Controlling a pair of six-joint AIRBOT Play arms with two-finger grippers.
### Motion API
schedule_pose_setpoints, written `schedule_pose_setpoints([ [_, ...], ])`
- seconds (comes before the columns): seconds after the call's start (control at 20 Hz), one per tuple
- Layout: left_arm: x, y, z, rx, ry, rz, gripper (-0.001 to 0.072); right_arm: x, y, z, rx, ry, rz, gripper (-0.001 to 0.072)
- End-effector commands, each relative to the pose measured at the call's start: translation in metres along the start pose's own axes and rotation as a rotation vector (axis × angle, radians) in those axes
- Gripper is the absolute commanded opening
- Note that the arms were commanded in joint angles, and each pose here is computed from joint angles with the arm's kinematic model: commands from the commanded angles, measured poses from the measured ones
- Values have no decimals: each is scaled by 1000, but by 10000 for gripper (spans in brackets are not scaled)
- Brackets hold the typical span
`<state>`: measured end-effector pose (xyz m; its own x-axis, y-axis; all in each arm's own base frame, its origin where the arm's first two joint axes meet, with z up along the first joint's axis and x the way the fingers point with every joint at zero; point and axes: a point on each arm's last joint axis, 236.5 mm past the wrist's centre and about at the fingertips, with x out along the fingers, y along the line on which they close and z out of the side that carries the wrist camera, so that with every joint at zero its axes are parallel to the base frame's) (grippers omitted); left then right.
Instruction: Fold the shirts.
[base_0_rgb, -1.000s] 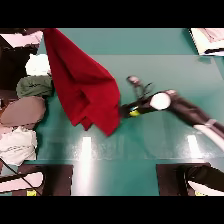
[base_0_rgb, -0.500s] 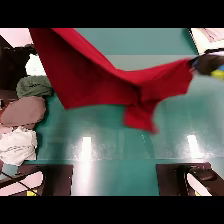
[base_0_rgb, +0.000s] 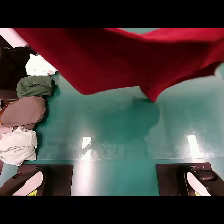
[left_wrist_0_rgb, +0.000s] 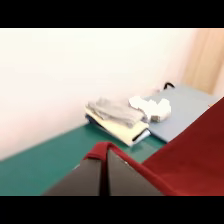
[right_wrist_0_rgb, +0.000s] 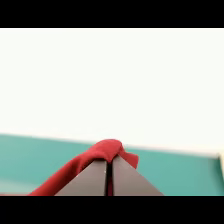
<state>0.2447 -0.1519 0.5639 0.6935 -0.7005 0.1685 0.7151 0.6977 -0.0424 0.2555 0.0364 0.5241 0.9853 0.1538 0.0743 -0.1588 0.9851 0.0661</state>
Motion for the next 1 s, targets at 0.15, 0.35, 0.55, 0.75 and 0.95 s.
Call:
schedule_pose_setpoints([
  [0.15, -32, 10, 17, 146, -38, 211, 22, -9, -38, 19, -111, 66, -171, 10],
  [0.35, -3, 124, -103, -117, 252, 379, 22, 71, -62, -95, -73, 445, -187, 10],
  [0.55, 19, 191, -278, -438, 615, 362, 22, 127, -78, -274, -14, 913, -186, 10],
  [0.75, 33, 239, -411, -699, 768, 372, 23, 177, -70, -375, -27, 1041, -140, 12],
  [0.95, 40, 262, -482, -831, 825, 381, 24, 228, -49, -419, 8, 980, -118, 15],
])
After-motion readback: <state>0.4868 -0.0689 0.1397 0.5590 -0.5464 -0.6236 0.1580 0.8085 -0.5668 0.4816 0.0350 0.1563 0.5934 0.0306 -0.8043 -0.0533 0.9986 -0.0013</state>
